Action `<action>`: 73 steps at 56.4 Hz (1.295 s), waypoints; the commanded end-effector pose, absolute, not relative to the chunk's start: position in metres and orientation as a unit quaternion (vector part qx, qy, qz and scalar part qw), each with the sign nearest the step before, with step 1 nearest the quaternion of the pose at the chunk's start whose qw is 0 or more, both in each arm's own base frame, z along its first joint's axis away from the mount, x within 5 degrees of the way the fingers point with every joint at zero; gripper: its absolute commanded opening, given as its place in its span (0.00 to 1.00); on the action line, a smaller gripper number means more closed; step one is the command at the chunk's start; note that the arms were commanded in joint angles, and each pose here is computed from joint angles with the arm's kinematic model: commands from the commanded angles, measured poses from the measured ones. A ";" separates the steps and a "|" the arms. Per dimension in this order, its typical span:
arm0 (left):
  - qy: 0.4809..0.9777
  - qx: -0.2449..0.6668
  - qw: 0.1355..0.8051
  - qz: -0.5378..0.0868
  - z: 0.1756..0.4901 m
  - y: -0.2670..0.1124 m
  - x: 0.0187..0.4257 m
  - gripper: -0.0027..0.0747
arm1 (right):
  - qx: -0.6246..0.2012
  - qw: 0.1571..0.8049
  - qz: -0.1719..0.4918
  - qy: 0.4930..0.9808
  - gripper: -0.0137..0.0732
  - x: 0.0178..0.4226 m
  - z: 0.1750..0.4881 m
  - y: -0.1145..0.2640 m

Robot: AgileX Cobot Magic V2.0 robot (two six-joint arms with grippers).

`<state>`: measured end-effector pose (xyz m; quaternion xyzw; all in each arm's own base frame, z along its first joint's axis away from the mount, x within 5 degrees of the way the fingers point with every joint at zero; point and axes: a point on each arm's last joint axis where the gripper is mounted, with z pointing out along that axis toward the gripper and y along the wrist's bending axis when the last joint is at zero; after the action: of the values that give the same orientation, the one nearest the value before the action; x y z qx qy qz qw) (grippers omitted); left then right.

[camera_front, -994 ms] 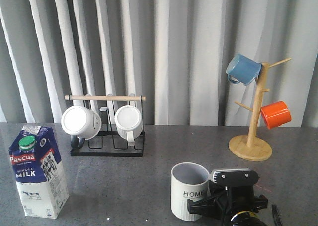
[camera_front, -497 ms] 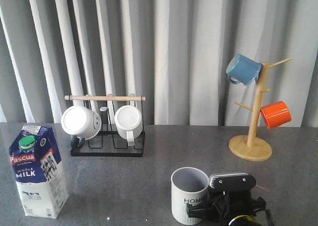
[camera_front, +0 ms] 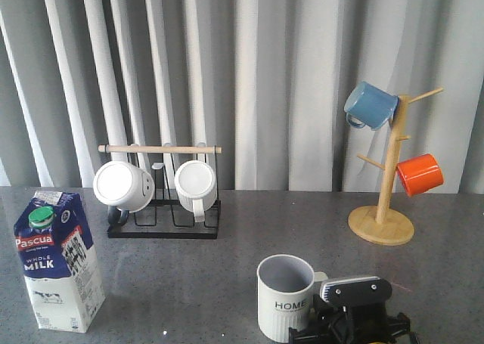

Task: Place milk next to cup

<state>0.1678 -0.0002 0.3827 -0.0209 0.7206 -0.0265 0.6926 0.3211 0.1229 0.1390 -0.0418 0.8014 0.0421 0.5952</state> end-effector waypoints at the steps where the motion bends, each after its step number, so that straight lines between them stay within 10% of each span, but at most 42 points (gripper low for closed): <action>1: 0.678 -0.030 0.734 -0.031 0.403 0.001 0.165 0.70 | -0.053 0.654 0.049 0.753 0.50 0.316 0.169 0.121; 44: 0.678 -0.030 0.734 -0.031 0.403 0.001 0.165 0.70 | -0.111 0.746 0.033 0.655 0.50 0.245 0.342 0.038; 55: 0.678 -0.030 0.734 -0.031 0.403 0.001 0.165 0.70 | -0.048 0.747 0.024 0.663 0.14 0.212 0.366 0.008; 73: 0.678 -0.030 0.734 -0.031 0.403 0.001 0.165 0.70 | -0.024 0.735 0.022 0.677 0.15 0.206 0.366 0.003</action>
<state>0.1678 -0.0002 0.3827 -0.0209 0.7206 -0.0265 0.6926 0.2091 0.0023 0.3468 -0.0181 0.7117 0.0184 0.7020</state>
